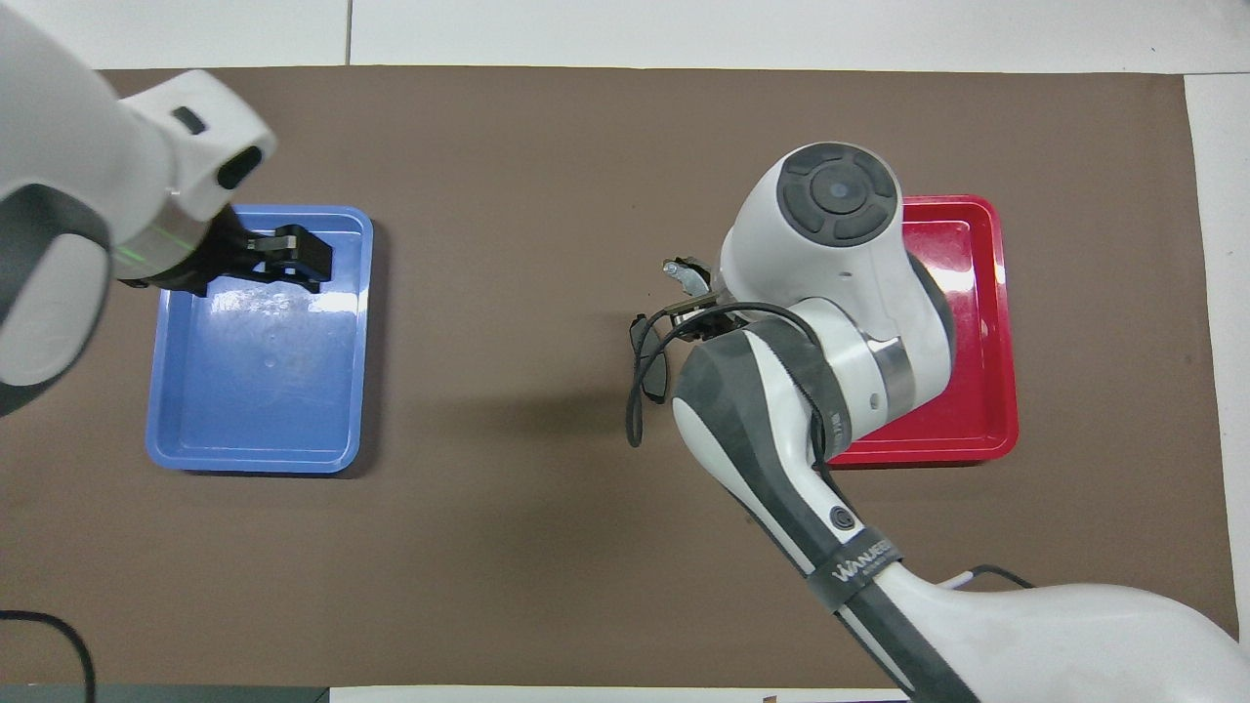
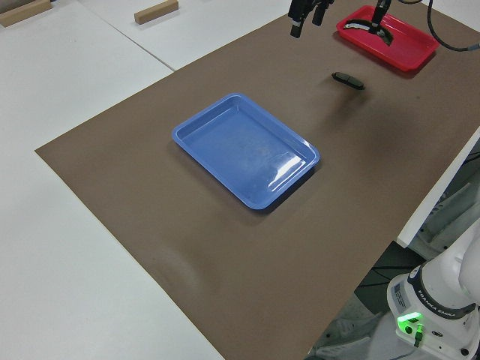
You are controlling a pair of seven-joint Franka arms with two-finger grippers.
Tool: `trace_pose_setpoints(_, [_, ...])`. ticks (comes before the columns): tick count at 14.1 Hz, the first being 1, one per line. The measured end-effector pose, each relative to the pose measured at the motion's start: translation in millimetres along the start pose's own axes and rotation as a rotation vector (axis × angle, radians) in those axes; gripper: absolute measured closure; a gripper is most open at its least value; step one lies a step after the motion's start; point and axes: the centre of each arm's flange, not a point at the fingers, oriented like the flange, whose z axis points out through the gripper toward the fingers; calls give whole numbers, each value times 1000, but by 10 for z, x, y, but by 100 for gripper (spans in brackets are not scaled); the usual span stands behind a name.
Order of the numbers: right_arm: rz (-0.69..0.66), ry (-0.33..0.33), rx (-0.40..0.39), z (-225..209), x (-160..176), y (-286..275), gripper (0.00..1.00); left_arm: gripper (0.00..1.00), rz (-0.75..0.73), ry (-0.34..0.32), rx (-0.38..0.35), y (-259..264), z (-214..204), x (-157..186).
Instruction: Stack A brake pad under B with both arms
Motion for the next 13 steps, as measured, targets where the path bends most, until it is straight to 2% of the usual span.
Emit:
trace_pose_setpoints(3, [24,0,-1,455,30,-401,59,0,4,3,-24,-607,-95,-184])
trace_pose_setpoints(6, [32,4,-3,741,56,-501,59,0,7,3,-33,-611,-88,-253])
trace_pose_setpoints(13, [39,10,-5,905,24,-442,59,0,14,-19,-31,-572,45,-260])
